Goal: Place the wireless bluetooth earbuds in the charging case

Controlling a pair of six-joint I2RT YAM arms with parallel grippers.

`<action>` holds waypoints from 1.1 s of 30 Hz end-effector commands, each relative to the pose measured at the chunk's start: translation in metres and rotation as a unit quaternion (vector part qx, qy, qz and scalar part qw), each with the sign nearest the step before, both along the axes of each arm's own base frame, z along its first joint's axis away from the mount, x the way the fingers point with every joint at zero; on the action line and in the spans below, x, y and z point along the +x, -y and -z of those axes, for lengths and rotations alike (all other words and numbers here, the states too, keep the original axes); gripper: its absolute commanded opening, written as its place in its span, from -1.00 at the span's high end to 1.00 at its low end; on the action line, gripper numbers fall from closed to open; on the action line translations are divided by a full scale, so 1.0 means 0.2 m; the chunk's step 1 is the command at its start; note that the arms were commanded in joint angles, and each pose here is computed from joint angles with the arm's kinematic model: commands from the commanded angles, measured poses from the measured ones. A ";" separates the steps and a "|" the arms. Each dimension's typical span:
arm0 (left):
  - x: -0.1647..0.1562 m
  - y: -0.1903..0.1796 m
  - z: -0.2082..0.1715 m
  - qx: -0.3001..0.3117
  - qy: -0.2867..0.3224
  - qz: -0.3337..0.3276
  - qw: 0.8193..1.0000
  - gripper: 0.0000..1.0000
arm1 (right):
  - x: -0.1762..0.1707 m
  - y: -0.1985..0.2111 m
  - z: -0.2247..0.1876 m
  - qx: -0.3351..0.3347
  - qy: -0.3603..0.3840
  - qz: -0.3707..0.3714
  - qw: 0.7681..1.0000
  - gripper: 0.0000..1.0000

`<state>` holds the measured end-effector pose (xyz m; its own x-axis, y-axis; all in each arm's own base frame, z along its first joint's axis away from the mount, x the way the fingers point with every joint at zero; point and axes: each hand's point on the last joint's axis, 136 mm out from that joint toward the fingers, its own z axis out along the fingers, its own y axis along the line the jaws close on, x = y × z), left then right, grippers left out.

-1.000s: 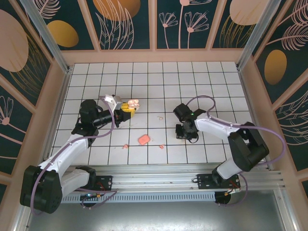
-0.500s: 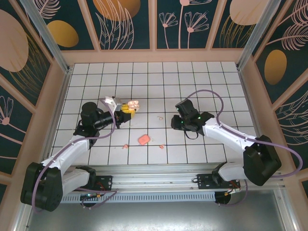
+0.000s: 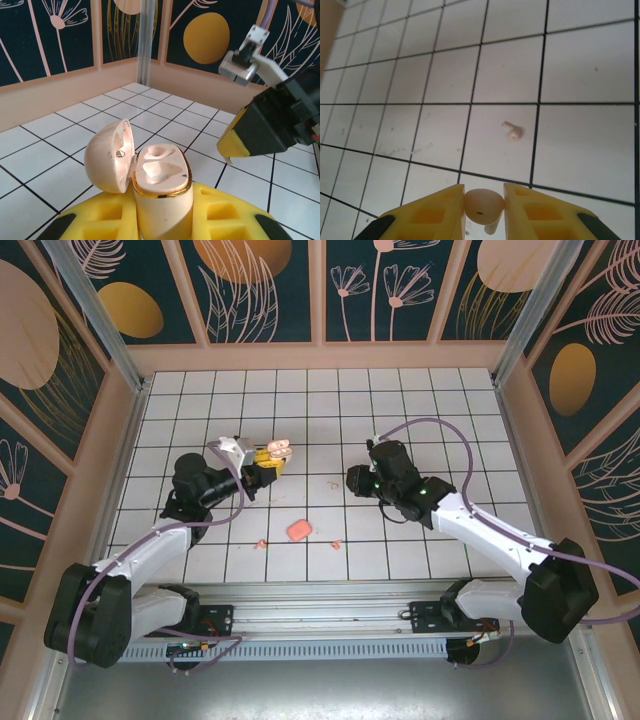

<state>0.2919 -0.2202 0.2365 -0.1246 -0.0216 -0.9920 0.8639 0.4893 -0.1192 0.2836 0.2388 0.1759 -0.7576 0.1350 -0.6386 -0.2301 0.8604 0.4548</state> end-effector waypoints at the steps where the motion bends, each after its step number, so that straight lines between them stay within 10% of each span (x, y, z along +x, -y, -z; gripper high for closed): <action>1: 0.02 0.04 -0.08 -0.016 0.030 0.001 0.999 0.69 | 0.04 -0.02 -0.15 0.017 0.056 -0.004 0.998 0.50; 33: 0.07 0.15 -0.08 -0.036 0.035 0.024 0.998 0.70 | 0.14 -0.25 -0.69 0.084 0.201 -0.084 0.972 0.51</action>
